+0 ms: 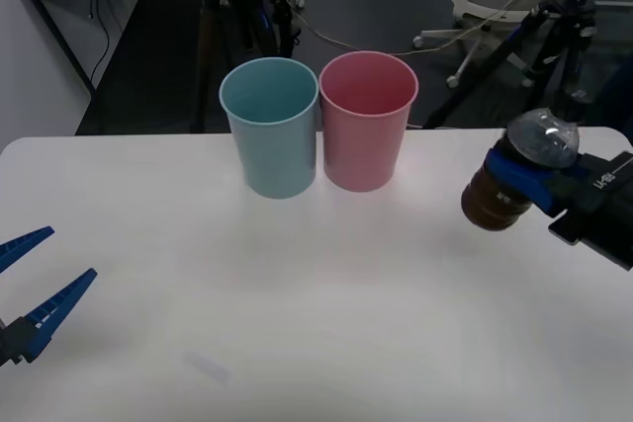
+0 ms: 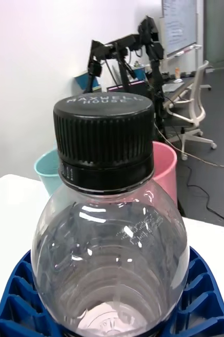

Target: Grasp the object on the table and drop it into the matching bin: aluminum can to the light blue bin, PET bottle to the pink bin.

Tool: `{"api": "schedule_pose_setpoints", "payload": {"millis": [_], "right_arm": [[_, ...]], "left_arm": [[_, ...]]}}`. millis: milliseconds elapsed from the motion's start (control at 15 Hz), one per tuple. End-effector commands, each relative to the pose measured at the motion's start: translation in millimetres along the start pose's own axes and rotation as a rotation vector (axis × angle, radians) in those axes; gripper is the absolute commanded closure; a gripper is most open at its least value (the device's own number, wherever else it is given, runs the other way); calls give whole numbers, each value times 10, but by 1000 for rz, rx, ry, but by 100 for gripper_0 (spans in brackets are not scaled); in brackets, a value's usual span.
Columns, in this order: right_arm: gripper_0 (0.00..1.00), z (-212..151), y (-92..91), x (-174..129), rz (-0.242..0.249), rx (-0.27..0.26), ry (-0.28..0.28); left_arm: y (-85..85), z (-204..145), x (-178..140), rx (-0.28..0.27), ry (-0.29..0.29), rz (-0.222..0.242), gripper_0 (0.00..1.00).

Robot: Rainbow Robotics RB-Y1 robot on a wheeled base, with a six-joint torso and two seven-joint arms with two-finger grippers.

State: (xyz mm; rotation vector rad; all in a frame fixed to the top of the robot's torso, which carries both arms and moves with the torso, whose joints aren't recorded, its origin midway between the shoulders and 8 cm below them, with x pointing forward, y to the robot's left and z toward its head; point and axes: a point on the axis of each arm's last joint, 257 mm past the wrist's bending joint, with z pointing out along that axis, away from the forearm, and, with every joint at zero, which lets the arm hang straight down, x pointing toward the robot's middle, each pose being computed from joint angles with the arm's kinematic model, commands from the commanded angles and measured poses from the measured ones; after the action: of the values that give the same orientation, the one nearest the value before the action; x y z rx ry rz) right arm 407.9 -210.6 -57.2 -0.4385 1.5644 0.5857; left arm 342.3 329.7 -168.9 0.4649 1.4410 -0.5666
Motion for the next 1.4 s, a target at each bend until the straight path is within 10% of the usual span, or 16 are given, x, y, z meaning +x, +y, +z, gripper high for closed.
{"api": "schedule_pose_setpoints", "payload": {"millis": [67,600,1400], "right_arm": [[100,127,30,-333,-40,-25,-12],[100,482,111,-1177,-49,-59,-32],[100,1765,-156,-1341,-40,-52,-15]], "left_arm": [[0,0,0,0,0,0,0],[0,0,0,0,0,0,0],[0,0,0,0,0,0,0]]}}
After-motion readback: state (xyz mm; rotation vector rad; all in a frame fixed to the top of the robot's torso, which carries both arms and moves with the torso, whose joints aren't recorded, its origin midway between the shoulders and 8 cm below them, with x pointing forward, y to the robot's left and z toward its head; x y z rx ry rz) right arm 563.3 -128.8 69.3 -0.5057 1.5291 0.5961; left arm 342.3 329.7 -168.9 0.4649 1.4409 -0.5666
